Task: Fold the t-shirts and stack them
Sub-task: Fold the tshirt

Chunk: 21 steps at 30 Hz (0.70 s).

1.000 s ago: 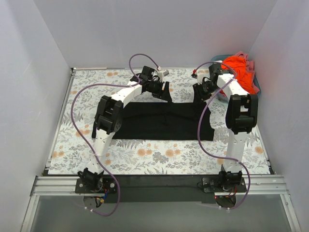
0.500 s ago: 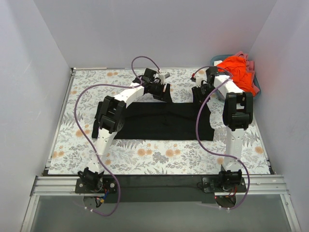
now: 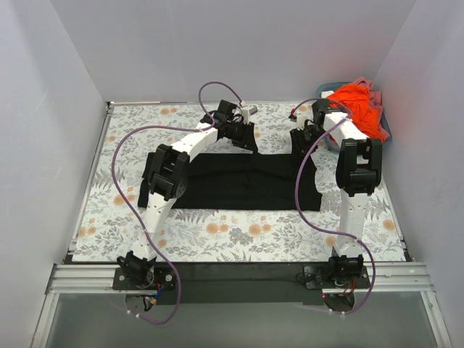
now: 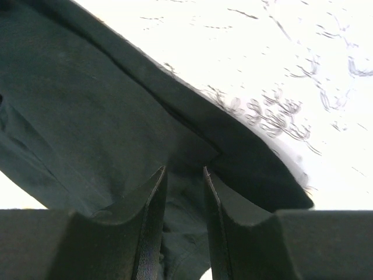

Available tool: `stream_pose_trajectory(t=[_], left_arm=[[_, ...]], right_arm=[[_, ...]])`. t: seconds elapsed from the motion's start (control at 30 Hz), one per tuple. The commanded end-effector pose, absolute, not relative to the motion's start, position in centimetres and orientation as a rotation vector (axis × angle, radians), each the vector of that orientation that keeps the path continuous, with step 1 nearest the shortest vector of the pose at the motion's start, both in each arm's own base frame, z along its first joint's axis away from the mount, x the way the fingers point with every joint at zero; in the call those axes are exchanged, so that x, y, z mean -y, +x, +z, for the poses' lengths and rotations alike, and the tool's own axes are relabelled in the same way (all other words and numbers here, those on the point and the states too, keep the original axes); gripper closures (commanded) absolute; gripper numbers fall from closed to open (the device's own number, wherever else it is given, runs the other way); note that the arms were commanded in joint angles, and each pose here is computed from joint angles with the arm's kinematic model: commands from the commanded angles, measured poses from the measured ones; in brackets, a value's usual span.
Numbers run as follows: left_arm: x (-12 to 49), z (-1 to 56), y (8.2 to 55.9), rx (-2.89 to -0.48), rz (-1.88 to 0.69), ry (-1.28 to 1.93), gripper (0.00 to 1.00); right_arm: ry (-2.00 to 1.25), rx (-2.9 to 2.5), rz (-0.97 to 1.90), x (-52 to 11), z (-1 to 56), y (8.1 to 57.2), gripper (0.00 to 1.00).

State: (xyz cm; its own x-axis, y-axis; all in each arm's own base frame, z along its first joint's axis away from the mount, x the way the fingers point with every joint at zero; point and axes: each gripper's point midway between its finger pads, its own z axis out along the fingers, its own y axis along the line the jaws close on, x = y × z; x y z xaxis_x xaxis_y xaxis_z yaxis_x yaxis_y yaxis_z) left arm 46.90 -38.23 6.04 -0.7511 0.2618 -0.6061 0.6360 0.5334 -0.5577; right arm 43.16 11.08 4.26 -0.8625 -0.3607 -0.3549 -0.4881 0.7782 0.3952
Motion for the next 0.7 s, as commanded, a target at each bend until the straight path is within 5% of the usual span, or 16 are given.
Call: stream_pose_trajectory(t=[0.0,0.07,0.23,0.67], left_arm=[[39.0,8.7,47.1,-2.25,-1.136,0.76,0.84],[39.0,8.8,47.1,-2.252,-1.131,0.756,0.92],[38.7,8.3,47.0,-2.27,-1.11,0.754,0.86],[38.6,8.2,46.9,-2.269,-1.112,0.762,0.93]], right_arm=[[-0.632,-2.679,0.654,-10.0,6.6,43.7,0.61],[-0.62,-2.683,0.672,-10.2,6.5,43.8,0.61],[-0.605,-2.693,0.689,-10.4,6.0,43.8,0.57],[-0.601,-2.686,0.775,-11.6,5.6,43.8,0.58]])
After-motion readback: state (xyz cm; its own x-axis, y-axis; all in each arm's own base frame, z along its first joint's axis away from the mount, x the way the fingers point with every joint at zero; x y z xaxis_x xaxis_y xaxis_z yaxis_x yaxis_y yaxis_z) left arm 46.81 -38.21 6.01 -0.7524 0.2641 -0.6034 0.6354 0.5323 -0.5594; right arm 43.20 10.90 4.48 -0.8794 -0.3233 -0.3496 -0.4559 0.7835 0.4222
